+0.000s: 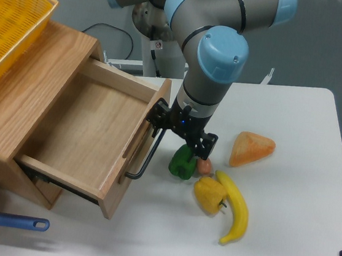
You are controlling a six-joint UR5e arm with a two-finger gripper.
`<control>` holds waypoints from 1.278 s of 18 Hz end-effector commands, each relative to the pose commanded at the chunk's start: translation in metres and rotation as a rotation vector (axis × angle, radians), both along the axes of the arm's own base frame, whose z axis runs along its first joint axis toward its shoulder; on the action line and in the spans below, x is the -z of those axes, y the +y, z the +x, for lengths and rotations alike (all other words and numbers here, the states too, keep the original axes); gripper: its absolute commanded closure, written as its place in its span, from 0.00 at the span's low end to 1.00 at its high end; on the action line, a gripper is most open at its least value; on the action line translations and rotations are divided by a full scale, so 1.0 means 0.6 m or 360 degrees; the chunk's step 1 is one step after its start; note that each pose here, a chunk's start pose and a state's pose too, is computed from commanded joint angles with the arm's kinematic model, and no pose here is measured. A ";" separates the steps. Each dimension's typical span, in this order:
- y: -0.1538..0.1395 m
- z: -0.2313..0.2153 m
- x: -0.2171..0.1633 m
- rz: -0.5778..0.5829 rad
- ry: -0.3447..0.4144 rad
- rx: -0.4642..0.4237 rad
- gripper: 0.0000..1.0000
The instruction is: Slide open the top drawer
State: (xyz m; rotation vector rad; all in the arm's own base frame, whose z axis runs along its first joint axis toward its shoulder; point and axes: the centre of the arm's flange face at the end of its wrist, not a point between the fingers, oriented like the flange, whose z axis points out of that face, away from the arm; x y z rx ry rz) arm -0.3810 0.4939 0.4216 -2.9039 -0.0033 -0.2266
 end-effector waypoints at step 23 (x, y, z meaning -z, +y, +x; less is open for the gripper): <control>-0.161 -0.102 -0.045 -0.0044 0.0133 0.0163 0.00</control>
